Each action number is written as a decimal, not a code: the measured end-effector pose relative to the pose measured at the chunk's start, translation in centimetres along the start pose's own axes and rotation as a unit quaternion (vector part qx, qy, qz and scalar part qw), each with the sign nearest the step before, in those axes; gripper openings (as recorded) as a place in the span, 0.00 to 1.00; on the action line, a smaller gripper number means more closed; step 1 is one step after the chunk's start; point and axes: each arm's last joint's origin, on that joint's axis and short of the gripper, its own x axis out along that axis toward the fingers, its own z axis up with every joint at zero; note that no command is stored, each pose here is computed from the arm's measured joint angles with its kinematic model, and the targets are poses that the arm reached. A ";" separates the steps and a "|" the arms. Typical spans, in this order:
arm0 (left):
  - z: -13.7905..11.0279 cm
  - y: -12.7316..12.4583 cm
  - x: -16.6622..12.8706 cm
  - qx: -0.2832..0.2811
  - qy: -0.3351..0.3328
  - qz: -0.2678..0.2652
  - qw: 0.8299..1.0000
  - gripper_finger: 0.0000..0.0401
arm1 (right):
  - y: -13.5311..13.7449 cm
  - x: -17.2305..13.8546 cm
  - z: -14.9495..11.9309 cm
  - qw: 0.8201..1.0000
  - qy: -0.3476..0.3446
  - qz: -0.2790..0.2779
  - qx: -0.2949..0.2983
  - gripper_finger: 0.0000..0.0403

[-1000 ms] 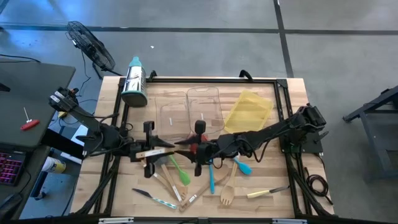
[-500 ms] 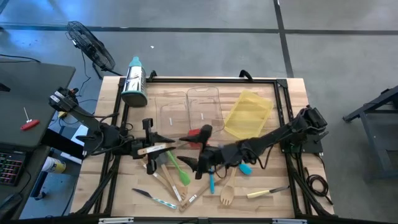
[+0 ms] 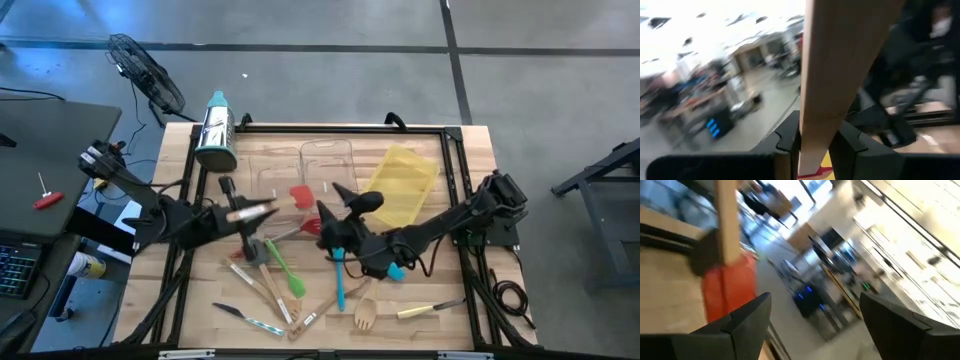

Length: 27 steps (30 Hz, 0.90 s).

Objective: Pick & Place Kitchen Items
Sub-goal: Put the orange spatula into the left transparent bin

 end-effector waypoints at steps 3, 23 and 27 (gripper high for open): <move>0.4 0.5 0.0 -0.010 0.036 0.056 0.998 0.16 | 0.2 0.2 -0.3 1.000 0.010 -0.005 -0.008 0.73; 3.3 3.1 -0.6 -0.003 0.098 0.132 0.986 0.16 | 1.3 0.1 -2.0 1.000 0.028 0.003 -0.006 0.73; 4.6 4.5 -0.9 -0.023 0.113 0.105 0.988 0.16 | 1.3 0.1 -2.0 1.000 0.028 0.003 -0.006 0.73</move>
